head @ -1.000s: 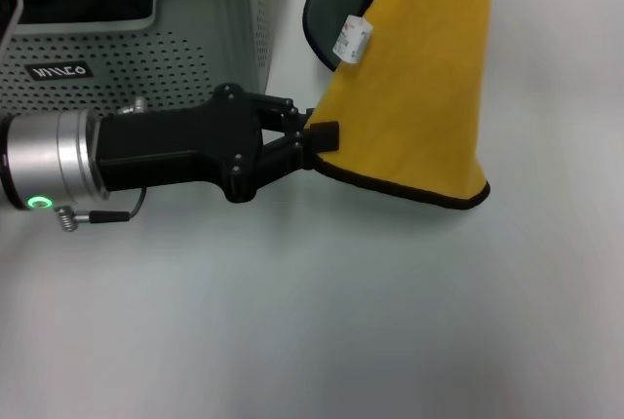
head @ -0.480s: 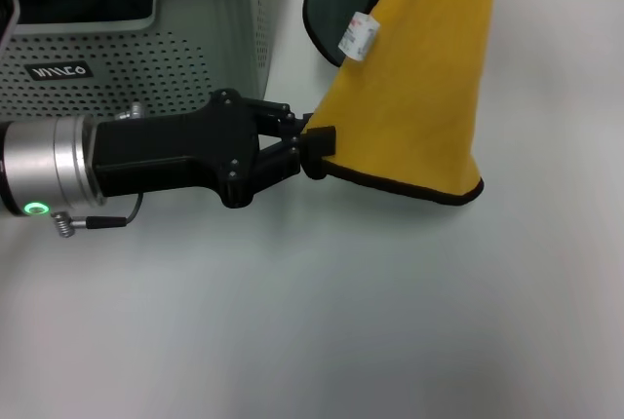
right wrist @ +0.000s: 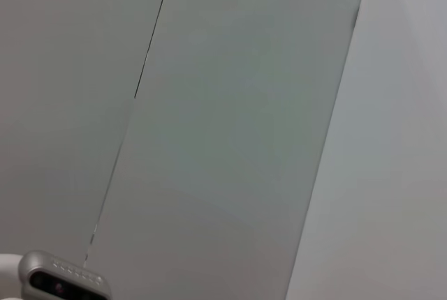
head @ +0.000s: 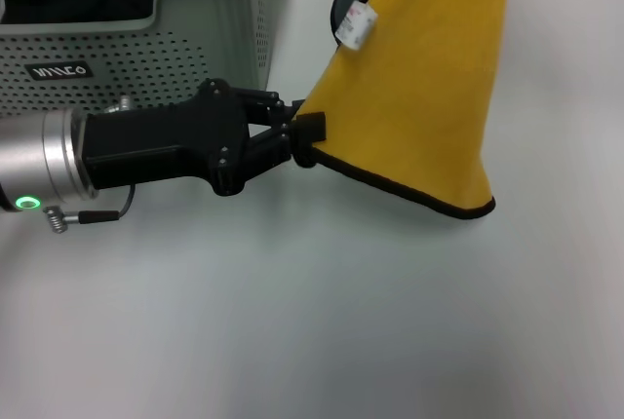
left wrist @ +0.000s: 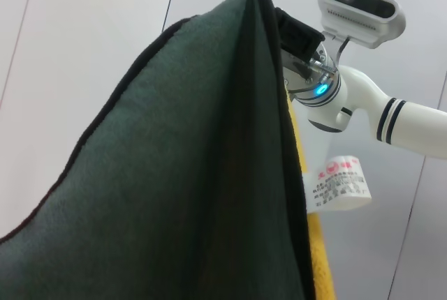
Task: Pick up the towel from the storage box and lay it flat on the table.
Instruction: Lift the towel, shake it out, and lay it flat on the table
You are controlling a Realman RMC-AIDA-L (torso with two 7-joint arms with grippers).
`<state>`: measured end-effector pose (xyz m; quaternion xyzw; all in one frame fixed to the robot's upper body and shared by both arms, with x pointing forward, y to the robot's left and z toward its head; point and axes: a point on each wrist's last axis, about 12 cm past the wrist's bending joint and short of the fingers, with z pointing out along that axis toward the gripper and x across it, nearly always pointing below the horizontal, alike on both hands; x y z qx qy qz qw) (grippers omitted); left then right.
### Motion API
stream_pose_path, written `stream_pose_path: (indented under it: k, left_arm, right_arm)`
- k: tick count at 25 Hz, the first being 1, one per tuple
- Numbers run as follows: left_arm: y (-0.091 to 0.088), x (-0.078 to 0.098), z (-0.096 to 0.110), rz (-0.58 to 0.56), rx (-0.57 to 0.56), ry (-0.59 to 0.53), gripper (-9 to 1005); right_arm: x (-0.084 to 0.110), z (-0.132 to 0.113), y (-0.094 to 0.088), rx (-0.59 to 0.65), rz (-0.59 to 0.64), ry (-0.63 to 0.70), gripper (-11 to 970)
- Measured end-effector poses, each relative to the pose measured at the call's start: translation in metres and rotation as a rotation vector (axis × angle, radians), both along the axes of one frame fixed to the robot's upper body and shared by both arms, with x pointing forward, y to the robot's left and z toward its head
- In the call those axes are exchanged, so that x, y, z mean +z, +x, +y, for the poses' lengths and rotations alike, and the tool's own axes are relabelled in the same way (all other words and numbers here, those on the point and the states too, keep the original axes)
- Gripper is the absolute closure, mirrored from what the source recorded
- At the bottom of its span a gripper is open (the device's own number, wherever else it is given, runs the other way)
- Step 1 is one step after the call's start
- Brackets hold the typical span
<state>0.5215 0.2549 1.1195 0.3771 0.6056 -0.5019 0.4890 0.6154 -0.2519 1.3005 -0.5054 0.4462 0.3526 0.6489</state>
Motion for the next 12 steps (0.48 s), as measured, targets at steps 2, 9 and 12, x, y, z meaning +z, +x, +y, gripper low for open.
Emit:
stream_pose_path:
  k: [2,9,12]
  left_arm:
    - [0.0,0.0,0.0,0.0,0.0,0.0,907]
    - [-0.0001,0.0,0.0002,0.0,0.002,-0.001,923]
    - [-0.0002,-0.0002,0.0003,0.0,0.006,-0.004,930]
  right_arm:
    - [0.0004,-0.0009,0.0,-0.003,-0.002,0.004,952]
    - [0.0002,-0.001,-0.0001,-0.004,-0.003,0.006,952]
    - [-0.0007,-0.0018,-0.0004,-0.006,-0.003,0.005,952]
